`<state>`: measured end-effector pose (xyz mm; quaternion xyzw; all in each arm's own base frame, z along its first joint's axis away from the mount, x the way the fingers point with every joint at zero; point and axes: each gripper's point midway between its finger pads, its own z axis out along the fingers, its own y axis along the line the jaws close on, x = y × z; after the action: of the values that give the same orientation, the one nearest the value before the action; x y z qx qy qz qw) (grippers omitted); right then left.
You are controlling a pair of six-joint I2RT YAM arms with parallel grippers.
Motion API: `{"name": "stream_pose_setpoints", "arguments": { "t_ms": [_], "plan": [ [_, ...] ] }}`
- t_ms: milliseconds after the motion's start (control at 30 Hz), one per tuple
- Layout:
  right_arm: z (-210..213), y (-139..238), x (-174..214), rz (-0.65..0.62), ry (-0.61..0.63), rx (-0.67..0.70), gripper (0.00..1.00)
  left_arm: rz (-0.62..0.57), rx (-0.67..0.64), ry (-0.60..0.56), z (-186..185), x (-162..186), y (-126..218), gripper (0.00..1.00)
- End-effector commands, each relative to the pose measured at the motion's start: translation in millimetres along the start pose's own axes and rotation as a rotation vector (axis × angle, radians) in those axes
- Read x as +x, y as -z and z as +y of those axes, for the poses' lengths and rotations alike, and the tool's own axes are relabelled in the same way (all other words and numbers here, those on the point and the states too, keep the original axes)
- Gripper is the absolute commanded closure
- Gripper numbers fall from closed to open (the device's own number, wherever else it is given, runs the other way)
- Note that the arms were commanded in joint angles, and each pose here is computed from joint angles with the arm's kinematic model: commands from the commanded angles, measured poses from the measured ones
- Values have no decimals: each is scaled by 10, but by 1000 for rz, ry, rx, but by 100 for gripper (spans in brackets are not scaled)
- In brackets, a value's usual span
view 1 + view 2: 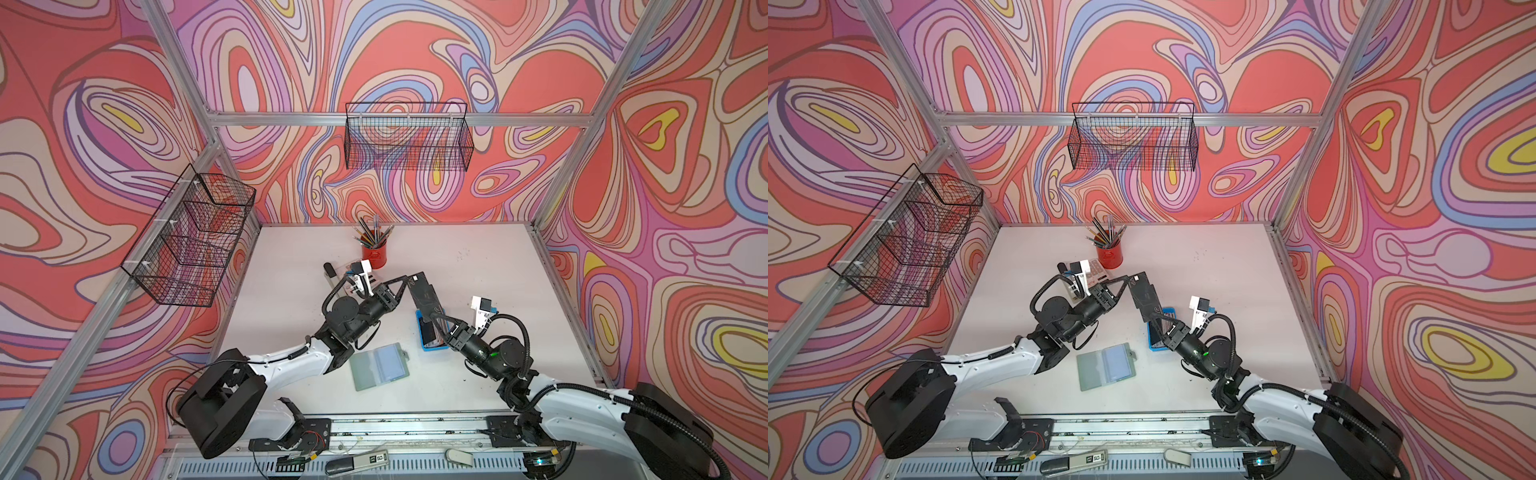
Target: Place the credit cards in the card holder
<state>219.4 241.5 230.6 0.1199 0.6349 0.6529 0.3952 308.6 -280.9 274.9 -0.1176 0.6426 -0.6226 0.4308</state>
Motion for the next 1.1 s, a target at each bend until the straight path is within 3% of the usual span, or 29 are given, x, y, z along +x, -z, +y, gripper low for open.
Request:
{"name": "stream_pose_setpoints", "arguments": {
  "t_ms": [0, 167, 333, 433, 533, 700, 867, 1067],
  "plan": [
    [-130, 58, 20, 0, -4, 59, 100, -52, 62, 40, -148, -211, 91, 100],
    [-255, 124, -20, -19, 7, 143, 100, -40, 38, 24, -138, -223, 130, 100],
    [-524, 381, -369, -151, 92, 461, 100, -6, -3, 53, 188, 2, 206, 100],
    [-361, 594, -710, -269, 203, 554, 100, 67, -47, 37, 315, 288, 149, 100],
    [-195, 690, -899, -322, 287, 593, 100, 112, -75, 11, 380, 571, 126, 100],
    [-49, 616, -955, -299, 367, 602, 100, 180, -95, 18, 525, 945, 9, 100],
    [-11, 612, -959, -299, 366, 590, 100, 231, -143, 44, 834, 1246, -107, 100],
    [-68, 565, -890, -271, 350, 580, 100, 212, -137, 51, 999, 1334, -249, 100]
  ]
}}
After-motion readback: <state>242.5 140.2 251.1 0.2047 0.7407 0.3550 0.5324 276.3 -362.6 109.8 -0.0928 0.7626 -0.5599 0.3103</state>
